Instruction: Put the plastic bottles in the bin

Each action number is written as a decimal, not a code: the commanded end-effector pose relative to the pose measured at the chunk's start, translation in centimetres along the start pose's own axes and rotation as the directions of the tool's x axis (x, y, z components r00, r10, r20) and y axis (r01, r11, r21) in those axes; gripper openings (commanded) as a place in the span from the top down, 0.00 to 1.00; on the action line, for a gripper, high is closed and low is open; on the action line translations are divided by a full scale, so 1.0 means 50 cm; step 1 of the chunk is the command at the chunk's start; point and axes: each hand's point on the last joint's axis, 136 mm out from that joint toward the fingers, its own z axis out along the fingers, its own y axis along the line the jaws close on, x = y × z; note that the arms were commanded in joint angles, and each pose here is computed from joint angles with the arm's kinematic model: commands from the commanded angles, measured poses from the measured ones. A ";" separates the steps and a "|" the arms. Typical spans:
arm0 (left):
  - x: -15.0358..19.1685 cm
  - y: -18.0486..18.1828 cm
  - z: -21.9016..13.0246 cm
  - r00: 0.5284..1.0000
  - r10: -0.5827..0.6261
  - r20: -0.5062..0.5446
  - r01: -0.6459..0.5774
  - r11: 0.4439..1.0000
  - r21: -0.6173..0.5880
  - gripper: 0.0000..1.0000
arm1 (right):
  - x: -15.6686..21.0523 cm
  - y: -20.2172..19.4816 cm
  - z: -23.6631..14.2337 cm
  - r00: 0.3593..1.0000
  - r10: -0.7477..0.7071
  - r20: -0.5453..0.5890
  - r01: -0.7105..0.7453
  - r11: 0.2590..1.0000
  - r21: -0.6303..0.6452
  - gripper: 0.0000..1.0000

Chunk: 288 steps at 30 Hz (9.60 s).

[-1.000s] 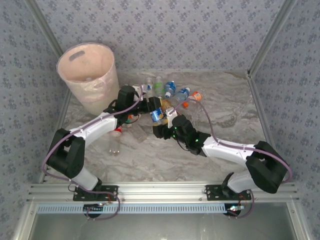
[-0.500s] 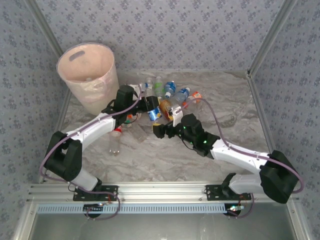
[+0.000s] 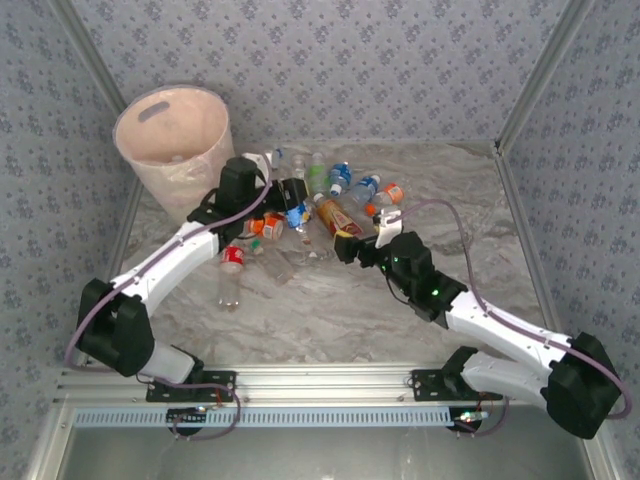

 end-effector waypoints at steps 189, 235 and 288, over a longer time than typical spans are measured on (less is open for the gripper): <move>0.103 0.178 -0.134 0.984 0.175 0.026 -0.142 0.868 -0.476 0.45 | 0.053 -0.186 0.037 0.906 0.422 -0.037 -0.409 0.894 0.182 0.00; -0.566 0.213 -0.373 0.622 0.572 0.534 -0.014 0.691 -0.723 0.43 | -0.001 -0.140 0.012 0.932 0.361 0.042 -0.362 0.931 0.052 0.00; -0.395 0.261 -0.355 0.807 0.148 0.571 0.211 0.832 -0.514 0.02 | 0.077 -0.137 0.068 0.918 0.368 -0.145 -0.354 0.928 0.113 0.00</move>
